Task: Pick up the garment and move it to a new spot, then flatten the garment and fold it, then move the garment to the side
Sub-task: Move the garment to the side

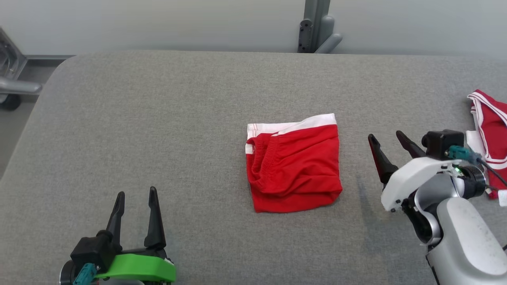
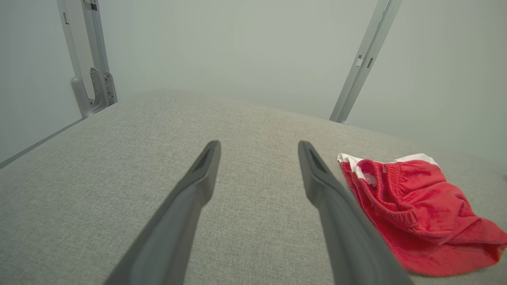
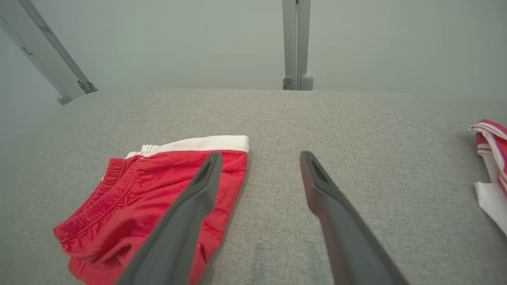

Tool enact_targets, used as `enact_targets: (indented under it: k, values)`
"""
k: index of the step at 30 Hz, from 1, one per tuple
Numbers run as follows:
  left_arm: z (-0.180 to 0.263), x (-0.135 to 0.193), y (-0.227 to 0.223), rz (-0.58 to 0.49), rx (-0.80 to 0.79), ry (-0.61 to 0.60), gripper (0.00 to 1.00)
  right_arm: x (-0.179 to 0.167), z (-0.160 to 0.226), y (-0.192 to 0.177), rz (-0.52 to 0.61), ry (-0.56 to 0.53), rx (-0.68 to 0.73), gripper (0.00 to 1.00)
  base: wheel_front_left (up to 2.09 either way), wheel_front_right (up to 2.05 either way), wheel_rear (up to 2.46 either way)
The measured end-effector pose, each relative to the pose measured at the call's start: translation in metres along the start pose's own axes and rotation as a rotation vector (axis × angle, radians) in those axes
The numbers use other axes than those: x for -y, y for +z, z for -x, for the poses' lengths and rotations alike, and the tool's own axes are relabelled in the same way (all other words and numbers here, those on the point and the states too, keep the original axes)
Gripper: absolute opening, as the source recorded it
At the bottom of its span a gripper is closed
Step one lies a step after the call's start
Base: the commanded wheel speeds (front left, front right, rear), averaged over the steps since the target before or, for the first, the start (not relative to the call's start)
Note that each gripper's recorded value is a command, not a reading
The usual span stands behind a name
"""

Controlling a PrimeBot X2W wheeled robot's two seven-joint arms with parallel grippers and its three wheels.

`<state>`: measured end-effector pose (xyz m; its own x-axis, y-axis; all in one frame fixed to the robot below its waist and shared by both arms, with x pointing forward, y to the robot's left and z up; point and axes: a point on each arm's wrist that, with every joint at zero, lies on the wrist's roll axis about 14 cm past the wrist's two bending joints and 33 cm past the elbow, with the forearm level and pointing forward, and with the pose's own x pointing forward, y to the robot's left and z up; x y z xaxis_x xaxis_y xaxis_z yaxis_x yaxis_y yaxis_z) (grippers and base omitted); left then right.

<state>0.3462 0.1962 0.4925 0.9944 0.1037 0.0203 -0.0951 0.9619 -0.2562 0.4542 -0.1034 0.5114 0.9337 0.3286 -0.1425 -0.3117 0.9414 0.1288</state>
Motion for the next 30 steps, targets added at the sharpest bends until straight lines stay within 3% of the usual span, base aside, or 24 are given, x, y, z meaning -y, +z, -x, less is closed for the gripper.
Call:
enact_targets:
  k: [8, 26, 27, 28, 29, 30]
  values:
    - [0.003, -0.013, -0.004, -0.006, -0.014, 0.042, 1.0, -0.006, -0.029, -0.048, -0.107, 0.069, -0.297, 1.0, 0.0, 0.0, 0.0]
    - [0.007, -0.036, -0.01, -0.043, -0.042, 0.113, 1.0, -0.043, -0.064, -0.103, -0.308, 0.149, -0.528, 1.0, 0.0, 0.0, 0.0]
    - [0.007, -0.037, -0.011, -0.043, -0.043, 0.114, 1.0, -0.045, -0.065, -0.104, -0.311, 0.152, -0.533, 0.63, 0.0, 0.0, 0.0]
    - [0.007, -0.037, -0.011, -0.044, -0.045, 0.116, 1.0, -0.046, -0.066, -0.104, -0.309, 0.154, -0.535, 0.43, 0.0, 0.0, 0.0]
    - [0.007, -0.038, -0.011, -0.044, -0.046, 0.117, 1.0, -0.046, -0.067, -0.105, -0.305, 0.154, -0.539, 0.33, 0.0, 0.0, 0.0]
    - [0.007, -0.038, -0.011, -0.044, -0.046, 0.117, 1.0, -0.046, -0.067, -0.105, -0.305, 0.154, -0.539, 0.13, 0.0, 0.0, 0.0]
